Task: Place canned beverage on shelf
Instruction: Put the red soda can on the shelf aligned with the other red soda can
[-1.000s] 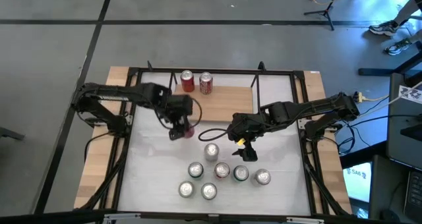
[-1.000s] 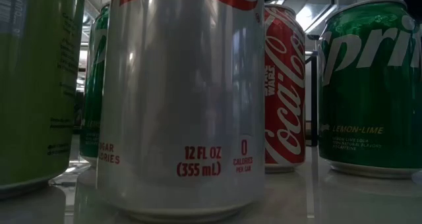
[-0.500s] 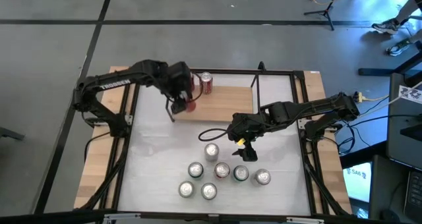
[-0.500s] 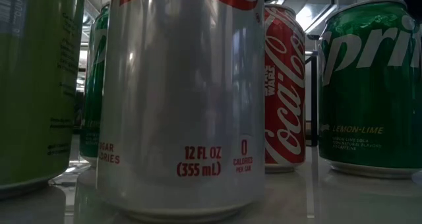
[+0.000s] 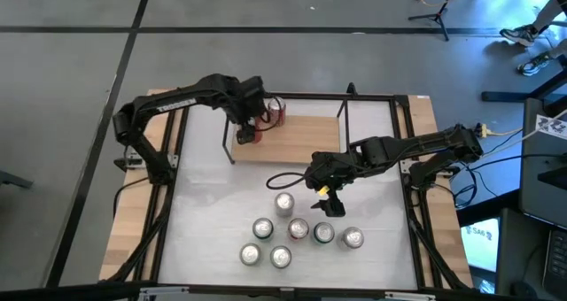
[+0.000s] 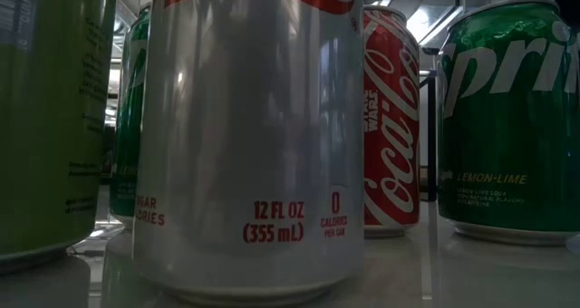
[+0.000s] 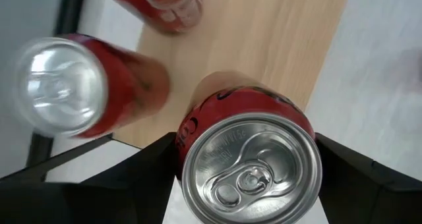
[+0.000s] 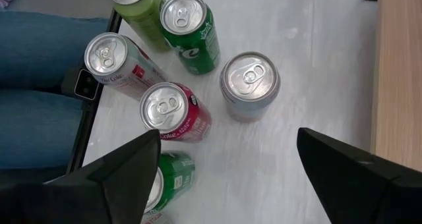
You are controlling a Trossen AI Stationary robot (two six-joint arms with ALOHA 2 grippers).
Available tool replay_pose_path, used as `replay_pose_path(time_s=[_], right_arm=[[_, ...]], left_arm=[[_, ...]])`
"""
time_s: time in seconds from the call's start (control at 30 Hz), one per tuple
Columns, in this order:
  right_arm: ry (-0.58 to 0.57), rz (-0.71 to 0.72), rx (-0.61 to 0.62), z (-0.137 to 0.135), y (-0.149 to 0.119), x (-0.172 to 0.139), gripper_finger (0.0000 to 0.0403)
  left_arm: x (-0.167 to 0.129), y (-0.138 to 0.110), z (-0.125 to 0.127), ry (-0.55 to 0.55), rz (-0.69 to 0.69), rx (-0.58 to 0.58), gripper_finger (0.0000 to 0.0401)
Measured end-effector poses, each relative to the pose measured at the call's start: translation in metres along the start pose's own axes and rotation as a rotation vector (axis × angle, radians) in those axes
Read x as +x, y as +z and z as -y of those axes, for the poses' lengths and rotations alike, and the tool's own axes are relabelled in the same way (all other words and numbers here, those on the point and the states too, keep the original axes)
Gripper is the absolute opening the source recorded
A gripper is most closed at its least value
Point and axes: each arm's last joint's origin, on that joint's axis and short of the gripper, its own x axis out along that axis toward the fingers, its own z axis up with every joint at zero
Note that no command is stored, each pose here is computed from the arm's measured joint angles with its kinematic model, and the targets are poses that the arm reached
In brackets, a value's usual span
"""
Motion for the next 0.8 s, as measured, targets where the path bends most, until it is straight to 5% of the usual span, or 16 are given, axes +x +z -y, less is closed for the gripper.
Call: replay_pose_path(time_s=[0.27, 0.8], right_arm=[[0.0, 0.0, 0.0, 0.0, 0.0, 0.0, 0.0351], [0.0, -0.001, -0.001, 0.0, 0.0, 0.0, 0.0351]], left_arm=[[0.023, 0.007, -0.001, -0.01, -0.066, 0.045, 0.0281], [0.023, 0.007, -0.002, 0.017, -0.07, 0.052, 0.0281]])
